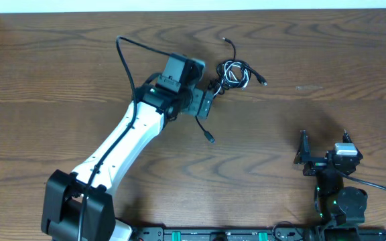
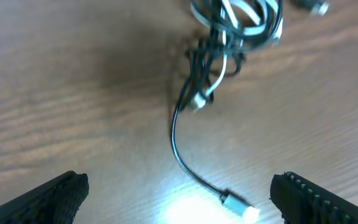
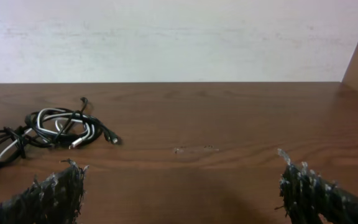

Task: Untangle cables
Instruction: 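Lower the left gripper onto the cable bundle and grasp it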

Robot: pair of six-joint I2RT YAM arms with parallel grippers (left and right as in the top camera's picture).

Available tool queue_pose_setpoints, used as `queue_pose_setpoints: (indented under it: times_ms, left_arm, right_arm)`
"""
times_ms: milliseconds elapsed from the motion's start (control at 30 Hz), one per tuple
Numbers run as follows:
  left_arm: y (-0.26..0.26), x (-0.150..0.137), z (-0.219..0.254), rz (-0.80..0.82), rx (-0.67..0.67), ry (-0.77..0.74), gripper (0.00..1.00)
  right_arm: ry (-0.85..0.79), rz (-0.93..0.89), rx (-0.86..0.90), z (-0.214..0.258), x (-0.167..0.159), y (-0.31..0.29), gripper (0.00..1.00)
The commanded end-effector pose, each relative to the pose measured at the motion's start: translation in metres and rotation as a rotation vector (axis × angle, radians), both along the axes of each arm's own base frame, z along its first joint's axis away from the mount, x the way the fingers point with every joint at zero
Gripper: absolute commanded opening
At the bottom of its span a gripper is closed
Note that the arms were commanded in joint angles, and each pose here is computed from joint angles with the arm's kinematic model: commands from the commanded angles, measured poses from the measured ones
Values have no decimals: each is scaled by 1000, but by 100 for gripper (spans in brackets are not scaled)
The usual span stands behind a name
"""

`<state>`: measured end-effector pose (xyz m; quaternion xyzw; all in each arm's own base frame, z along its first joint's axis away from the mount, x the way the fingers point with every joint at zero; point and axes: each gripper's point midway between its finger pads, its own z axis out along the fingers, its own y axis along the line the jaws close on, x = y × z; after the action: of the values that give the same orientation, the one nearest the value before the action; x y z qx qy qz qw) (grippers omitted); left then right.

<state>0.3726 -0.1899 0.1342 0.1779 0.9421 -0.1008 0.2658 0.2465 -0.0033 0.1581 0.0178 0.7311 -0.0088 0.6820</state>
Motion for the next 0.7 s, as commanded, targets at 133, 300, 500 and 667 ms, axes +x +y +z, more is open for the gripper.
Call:
queue_pose_setpoints:
  times_ms: [133,300,500,667]
  left_arm:
    - [-12,22,12,54,-55,4,99]
    - [-19,38,-1,46,-9,78,99]
    - [-35,53,-25,32,26,145,99]
    - [-42,56,-62,24,55,194,99]
  right_arm:
    - [0,-2,-11,0,0,-1,99]
    - [0,-2,-11,0,0,-1,99]
    - [0,-2,-11,0,0,-1,99]
    - [0,-2,-11,0,0,-1,99]
